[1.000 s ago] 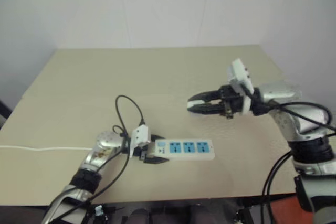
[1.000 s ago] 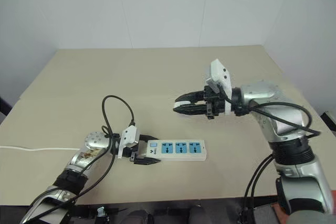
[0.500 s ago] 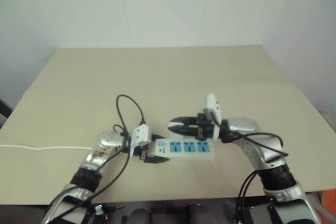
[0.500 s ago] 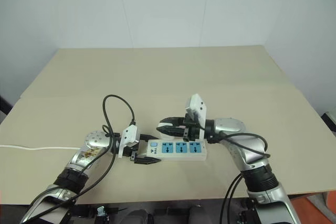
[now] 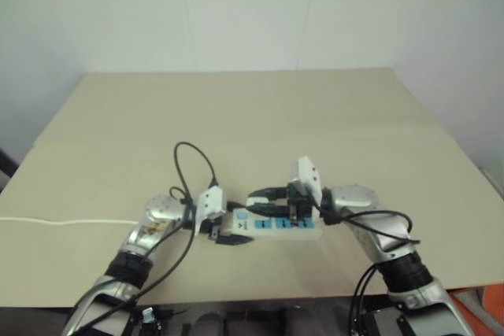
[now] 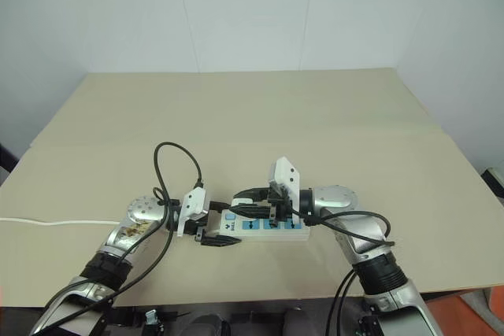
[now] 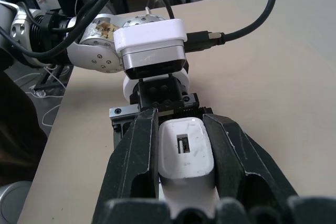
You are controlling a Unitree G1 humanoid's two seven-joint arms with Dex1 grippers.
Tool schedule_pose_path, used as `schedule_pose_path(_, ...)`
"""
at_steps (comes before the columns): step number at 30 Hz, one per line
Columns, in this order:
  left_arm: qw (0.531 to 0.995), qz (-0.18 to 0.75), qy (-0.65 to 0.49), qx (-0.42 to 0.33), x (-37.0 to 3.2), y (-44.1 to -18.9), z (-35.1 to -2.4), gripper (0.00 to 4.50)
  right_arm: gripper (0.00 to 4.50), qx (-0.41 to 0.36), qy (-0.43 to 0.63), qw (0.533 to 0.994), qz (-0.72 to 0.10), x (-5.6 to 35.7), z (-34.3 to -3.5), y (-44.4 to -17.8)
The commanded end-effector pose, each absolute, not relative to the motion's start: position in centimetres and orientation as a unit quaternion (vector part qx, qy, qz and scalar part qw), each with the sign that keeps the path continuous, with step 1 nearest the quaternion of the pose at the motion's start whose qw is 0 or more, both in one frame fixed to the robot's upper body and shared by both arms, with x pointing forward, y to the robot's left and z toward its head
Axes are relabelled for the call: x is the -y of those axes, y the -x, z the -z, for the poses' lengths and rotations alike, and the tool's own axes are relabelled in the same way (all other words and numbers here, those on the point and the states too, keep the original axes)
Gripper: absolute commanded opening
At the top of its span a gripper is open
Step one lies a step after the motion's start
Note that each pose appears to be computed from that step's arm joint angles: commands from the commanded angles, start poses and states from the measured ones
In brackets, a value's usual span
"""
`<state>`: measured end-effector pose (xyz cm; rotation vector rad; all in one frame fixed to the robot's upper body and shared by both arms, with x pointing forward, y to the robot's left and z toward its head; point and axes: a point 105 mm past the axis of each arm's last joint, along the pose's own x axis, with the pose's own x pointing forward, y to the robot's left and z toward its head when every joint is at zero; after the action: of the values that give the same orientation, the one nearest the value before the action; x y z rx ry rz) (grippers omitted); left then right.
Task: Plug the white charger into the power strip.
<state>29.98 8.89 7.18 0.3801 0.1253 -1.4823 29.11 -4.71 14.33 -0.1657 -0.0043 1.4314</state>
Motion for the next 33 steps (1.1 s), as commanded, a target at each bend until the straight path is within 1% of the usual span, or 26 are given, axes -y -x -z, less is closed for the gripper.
schedule_pose_path(1,0.717,0.667,-0.182,-0.087,-9.7,-29.7,-6.2,3.30,1.20,0.013,0.084,0.757,-0.648,4.9,-14.6,-29.7)
schedule_pose_path(11,0.714,0.670,-0.181,-0.088,-9.5,-29.6,-6.2,3.30,1.20,0.012,0.080,0.762,-0.642,5.3,-14.6,-30.1)
schedule_pose_path(26,0.716,0.667,-0.184,-0.089,-9.7,-29.7,-6.2,3.30,1.20,-0.016,0.067,0.751,-0.656,5.3,-13.5,-28.5)
schedule_pose_path(30,0.717,0.666,-0.184,-0.088,-9.7,-29.8,-6.3,3.30,1.20,-0.023,0.059,0.758,-0.649,5.5,-12.9,-28.9)
schedule_pose_path(33,0.719,0.665,-0.185,-0.088,-9.8,-29.8,-6.3,3.30,1.20,-0.040,0.058,0.759,-0.647,5.7,-11.7,-29.1)
